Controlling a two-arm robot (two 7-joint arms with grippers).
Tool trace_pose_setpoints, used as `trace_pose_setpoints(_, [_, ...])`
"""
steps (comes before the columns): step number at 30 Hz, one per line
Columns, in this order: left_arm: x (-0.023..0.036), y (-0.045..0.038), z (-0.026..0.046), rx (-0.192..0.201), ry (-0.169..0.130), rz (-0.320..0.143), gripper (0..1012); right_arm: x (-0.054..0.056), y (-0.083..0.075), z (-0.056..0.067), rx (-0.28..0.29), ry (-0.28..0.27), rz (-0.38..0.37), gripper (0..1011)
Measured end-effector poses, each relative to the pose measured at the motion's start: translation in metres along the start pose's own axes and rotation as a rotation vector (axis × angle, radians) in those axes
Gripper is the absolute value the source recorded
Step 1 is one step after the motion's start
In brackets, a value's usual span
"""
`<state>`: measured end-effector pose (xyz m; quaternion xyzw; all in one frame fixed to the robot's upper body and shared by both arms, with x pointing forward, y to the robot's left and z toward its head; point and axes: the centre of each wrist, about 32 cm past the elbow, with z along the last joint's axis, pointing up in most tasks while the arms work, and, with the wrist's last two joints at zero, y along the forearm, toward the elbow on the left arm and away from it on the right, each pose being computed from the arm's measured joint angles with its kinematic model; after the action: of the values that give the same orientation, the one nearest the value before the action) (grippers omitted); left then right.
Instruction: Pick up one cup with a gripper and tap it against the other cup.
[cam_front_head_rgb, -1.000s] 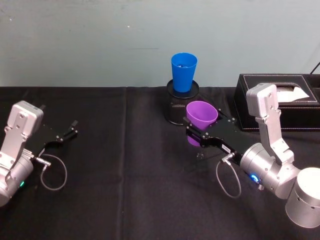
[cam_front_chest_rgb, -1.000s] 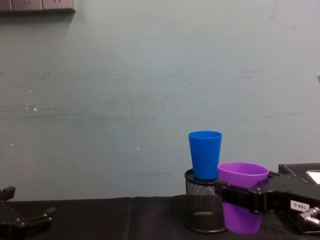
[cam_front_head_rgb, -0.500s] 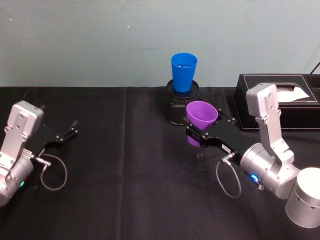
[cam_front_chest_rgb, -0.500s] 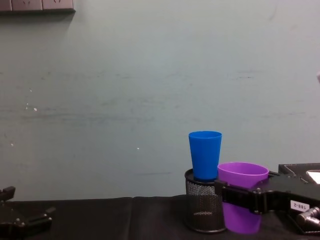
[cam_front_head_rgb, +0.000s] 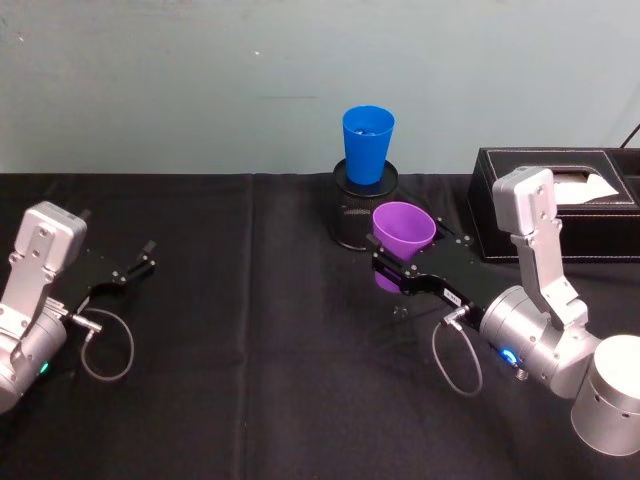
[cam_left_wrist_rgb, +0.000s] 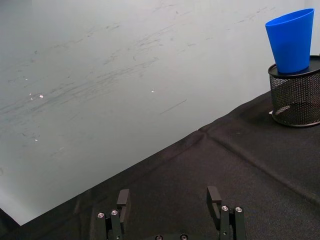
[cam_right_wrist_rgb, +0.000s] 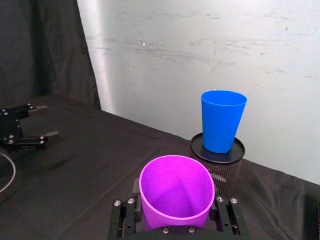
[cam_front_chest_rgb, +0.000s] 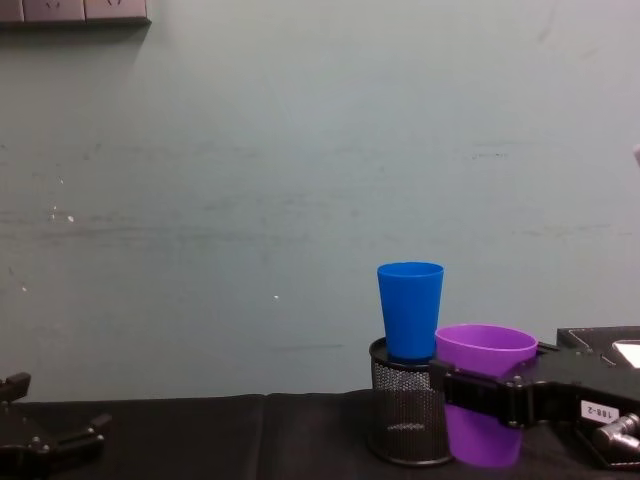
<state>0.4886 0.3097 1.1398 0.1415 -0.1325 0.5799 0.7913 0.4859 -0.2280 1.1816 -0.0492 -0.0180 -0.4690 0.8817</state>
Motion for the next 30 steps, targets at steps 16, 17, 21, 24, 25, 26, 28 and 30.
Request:
trace_pose_setpoints(16, [0.0,0.0,0.0,0.0,0.0,0.0,1000,0.0,0.0,0.0,0.0,0.0,0.0,723])
trace_pose_setpoints(17, [0.0,0.0,0.0,0.0,0.0,0.0,1000,0.0,0.0,0.0,0.0,0.0,0.0,723])
trace_pose_setpoints(21, [0.0,0.0,0.0,0.0,0.0,0.0,1000,0.0,0.0,0.0,0.0,0.0,0.0,723])
trace_pose_setpoints(24, [0.0,0.0,0.0,0.0,0.0,0.0,1000,0.0,0.0,0.0,0.0,0.0,0.0,723])
trace_pose_setpoints(25, [0.0,0.0,0.0,0.0,0.0,0.0,1000,0.0,0.0,0.0,0.0,0.0,0.0,723])
trace_pose_setpoints(26, [0.0,0.0,0.0,0.0,0.0,0.0,1000,0.0,0.0,0.0,0.0,0.0,0.0,723])
trace_pose_setpoints(28, [0.0,0.0,0.0,0.0,0.0,0.0,1000,0.0,0.0,0.0,0.0,0.0,0.0,723])
trace_pose_setpoints(30, [0.0,0.0,0.0,0.0,0.0,0.0,1000,0.0,0.0,0.0,0.0,0.0,0.0,723])
